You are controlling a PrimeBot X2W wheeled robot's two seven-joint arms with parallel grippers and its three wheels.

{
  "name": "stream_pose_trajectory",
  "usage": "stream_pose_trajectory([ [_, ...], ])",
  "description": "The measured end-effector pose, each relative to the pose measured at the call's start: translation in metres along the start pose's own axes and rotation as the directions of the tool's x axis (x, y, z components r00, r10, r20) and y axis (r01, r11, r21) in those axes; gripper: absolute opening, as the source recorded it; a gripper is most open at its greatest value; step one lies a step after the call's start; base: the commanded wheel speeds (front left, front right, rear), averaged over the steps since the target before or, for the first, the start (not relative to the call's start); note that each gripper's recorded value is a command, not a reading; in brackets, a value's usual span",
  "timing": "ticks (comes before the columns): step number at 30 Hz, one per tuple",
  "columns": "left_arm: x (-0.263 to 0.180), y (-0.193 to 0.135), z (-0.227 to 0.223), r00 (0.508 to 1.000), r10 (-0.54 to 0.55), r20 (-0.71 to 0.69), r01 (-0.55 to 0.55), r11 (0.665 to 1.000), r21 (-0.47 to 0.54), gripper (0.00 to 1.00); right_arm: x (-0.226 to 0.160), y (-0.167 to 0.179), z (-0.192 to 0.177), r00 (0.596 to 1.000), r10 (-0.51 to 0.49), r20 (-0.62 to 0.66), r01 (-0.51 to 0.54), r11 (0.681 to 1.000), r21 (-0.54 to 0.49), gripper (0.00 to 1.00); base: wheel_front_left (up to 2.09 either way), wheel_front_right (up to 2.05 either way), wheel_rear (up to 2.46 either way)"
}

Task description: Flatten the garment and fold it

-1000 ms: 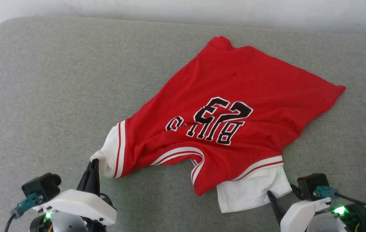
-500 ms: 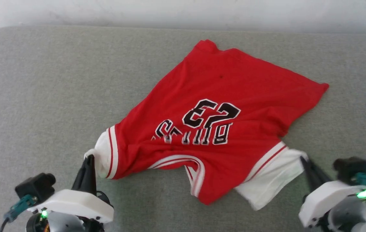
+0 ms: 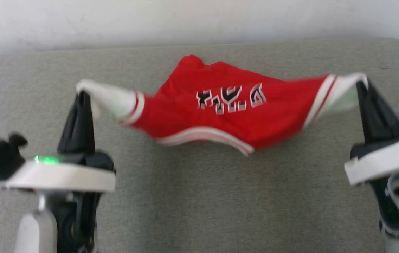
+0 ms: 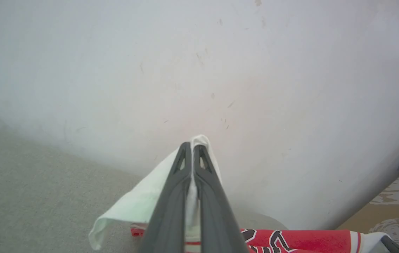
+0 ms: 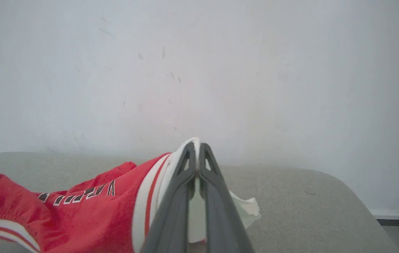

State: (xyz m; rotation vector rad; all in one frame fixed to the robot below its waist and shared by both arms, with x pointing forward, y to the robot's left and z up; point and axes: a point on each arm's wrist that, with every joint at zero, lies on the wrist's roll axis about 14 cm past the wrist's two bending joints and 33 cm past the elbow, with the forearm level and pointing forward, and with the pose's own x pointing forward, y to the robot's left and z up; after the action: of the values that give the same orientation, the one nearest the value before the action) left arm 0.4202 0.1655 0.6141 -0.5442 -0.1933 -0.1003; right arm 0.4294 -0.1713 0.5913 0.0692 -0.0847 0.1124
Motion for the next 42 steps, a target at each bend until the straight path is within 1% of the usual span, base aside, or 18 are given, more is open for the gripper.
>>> stream_pose_trajectory([
  [2, 0.015, -0.025, 0.016, 0.996, -0.083, 0.040, 0.083, 0.996, 0.013, 0.00, 0.007, 0.005, 0.029, 0.998, 0.017, 0.061, -0.015, 1.000, -0.020, 0.00, 0.00, 0.00, 0.00],
  [4, 0.029, -0.048, 0.032, 0.984, -0.161, 0.074, 0.156, 0.986, 0.065, 0.00, 0.013, 0.010, 0.056, 0.993, 0.042, 0.111, -0.034, 0.997, -0.069, 0.00, 0.00, 0.00, 0.00],
  [9, 0.062, -0.100, 0.074, 0.939, -0.311, 0.145, 0.286, 0.943, 0.168, 0.00, 0.025, 0.024, 0.126, 0.965, 0.113, 0.239, -0.078, 0.985, -0.152, 0.00, 0.00, 0.00, 0.00],
  [13, 0.083, -0.132, 0.106, 0.908, -0.377, 0.184, 0.338, 0.917, 0.213, 0.00, 0.034, 0.032, 0.172, 0.941, 0.152, 0.303, -0.097, 0.977, -0.190, 0.00, 0.00, 0.00, 0.00],
  [14, 0.083, -0.132, 0.106, 0.908, -0.377, 0.184, 0.338, 0.917, 0.213, 0.00, 0.034, 0.032, 0.172, 0.941, 0.152, 0.303, -0.097, 0.977, -0.190, 0.00, 0.00, 0.00, 0.00],
  [15, 0.094, -0.141, 0.116, 0.906, -0.381, 0.184, 0.341, 0.916, 0.213, 0.00, 0.039, 0.033, 0.185, 0.938, 0.160, 0.307, -0.101, 0.975, -0.199, 0.00, 0.00, 0.00, 0.00],
  [17, 0.107, -0.146, 0.121, 0.914, -0.370, 0.168, 0.334, 0.919, 0.211, 0.00, 0.048, 0.032, 0.195, 0.940, 0.160, 0.302, -0.101, 0.974, -0.201, 0.00, 0.00, 0.00, 0.00],
  [22, 0.144, -0.139, 0.113, 0.948, -0.306, 0.083, 0.285, 0.937, 0.201, 0.00, 0.080, 0.017, 0.203, 0.960, 0.117, 0.256, -0.064, 0.976, -0.209, 0.00, 0.00, 0.00, 0.00],
  [29, 0.192, -0.106, 0.086, 0.980, -0.197, -0.006, 0.190, 0.937, 0.293, 0.00, 0.133, 0.000, 0.179, 0.987, 0.057, 0.147, -0.018, 0.968, -0.252, 0.00, 0.00, 0.00, 0.00],
  [31, 0.206, -0.101, 0.087, 0.984, -0.180, 0.006, 0.169, 0.933, 0.316, 0.00, 0.148, -0.008, 0.176, 0.990, 0.030, 0.137, 0.011, 0.957, -0.289, 0.00, 0.00, 0.00, 0.00],
  [33, 0.221, -0.098, 0.095, 0.983, -0.175, 0.053, 0.147, 0.932, 0.332, 0.00, 0.164, -0.018, 0.180, 0.988, 0.003, 0.155, 0.048, 0.944, -0.325, 0.00, 0.00, 0.00, 0.00],
  [36, 0.242, -0.089, 0.101, 0.976, -0.175, 0.129, 0.126, 0.938, 0.323, 0.00, 0.190, -0.029, 0.178, 0.984, -0.027, 0.176, 0.093, 0.921, -0.379, 0.00, 0.00, 0.00, 0.00],
  [38, 0.255, -0.074, 0.095, 0.975, -0.155, 0.157, 0.102, 0.948, 0.301, 0.00, 0.207, -0.036, 0.168, 0.983, -0.041, 0.178, 0.108, 0.916, -0.387, 0.00, 0.00, 0.00, 0.00],
  [40, 0.268, -0.056, 0.085, 0.975, -0.136, 0.177, 0.085, 0.960, 0.269, 0.00, 0.224, -0.041, 0.150, 0.985, -0.051, 0.163, 0.112, 0.915, -0.388, 0.00, 0.00, 0.00, 0.00],
  [41, 0.268, -0.056, 0.085, 0.975, -0.136, 0.177, 0.085, 0.960, 0.269, 0.00, 0.224, -0.041, 0.150, 0.985, -0.051, 0.163, 0.112, 0.915, -0.388, 0.00, 0.00, 0.00, 0.00],
  [42, 0.273, -0.046, 0.077, 0.976, -0.126, 0.178, 0.078, 0.964, 0.253, 0.00, 0.232, -0.043, 0.140, 0.987, -0.055, 0.154, 0.111, 0.916, -0.386, 0.00, 0.00, 0.00, 0.00],
])
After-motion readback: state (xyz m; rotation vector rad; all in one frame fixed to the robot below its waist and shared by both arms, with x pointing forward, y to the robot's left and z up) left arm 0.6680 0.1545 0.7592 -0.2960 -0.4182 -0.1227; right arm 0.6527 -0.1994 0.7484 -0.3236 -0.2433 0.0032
